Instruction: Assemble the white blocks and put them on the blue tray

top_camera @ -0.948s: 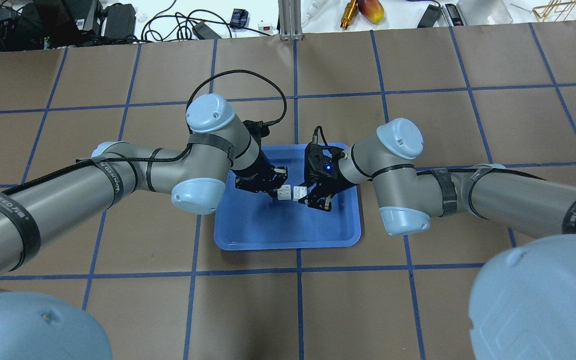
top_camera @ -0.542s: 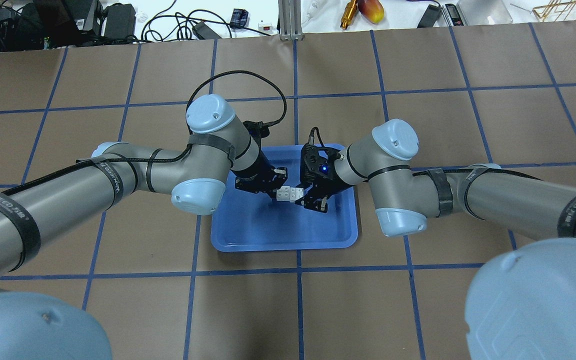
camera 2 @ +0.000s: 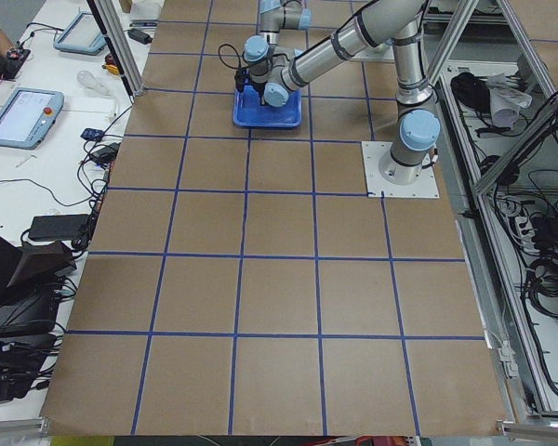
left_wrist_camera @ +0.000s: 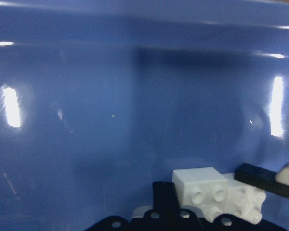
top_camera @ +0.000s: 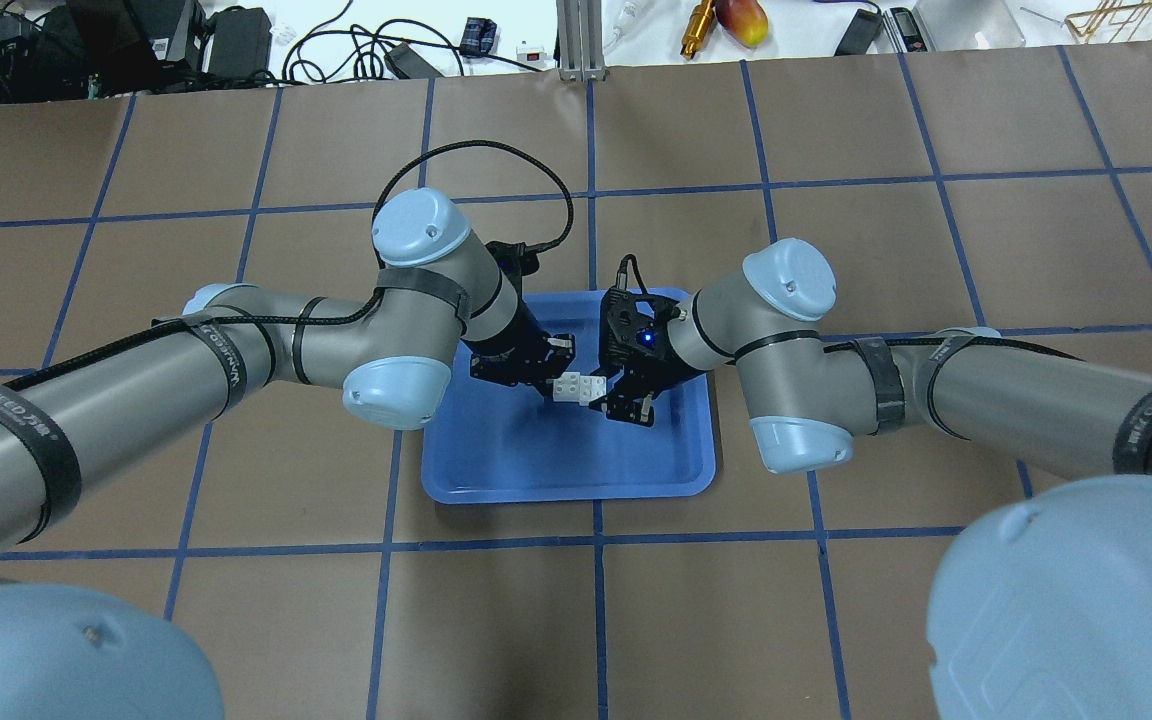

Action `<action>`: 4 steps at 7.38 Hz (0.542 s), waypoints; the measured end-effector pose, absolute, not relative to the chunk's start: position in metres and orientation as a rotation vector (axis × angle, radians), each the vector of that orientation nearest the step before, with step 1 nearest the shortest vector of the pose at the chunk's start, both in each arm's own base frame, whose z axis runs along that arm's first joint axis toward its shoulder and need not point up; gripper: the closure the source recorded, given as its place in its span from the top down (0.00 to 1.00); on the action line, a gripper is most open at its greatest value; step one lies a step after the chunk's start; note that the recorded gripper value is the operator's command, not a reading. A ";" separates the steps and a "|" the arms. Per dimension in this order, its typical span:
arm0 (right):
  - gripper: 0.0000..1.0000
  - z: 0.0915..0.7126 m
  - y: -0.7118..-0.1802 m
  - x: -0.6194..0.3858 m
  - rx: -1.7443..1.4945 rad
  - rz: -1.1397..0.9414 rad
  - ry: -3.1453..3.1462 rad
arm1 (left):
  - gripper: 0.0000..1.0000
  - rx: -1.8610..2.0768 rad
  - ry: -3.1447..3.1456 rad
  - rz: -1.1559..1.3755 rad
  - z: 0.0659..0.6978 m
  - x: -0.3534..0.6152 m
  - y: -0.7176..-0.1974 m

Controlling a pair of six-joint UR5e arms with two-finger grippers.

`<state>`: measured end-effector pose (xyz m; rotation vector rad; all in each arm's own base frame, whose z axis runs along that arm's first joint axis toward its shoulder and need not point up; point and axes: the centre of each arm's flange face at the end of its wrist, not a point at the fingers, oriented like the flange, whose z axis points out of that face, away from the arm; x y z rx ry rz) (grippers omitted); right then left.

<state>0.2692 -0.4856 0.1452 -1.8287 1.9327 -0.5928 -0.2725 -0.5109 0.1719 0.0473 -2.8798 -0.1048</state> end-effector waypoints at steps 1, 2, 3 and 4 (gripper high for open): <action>1.00 0.147 -0.486 0.269 -1.831 -0.599 1.933 | 0.05 0.046 -2.879 -0.101 0.173 -0.273 -0.511; 1.00 0.150 -0.488 0.269 -1.833 -0.606 1.934 | 0.05 0.045 -2.879 -0.100 0.173 -0.273 -0.511; 1.00 0.154 -0.489 0.269 -1.834 -0.617 1.937 | 0.05 0.045 -2.879 -0.099 0.173 -0.273 -0.511; 1.00 0.160 -0.490 0.269 -1.821 -0.628 1.951 | 0.05 0.045 -2.879 -0.099 0.173 -0.273 -0.512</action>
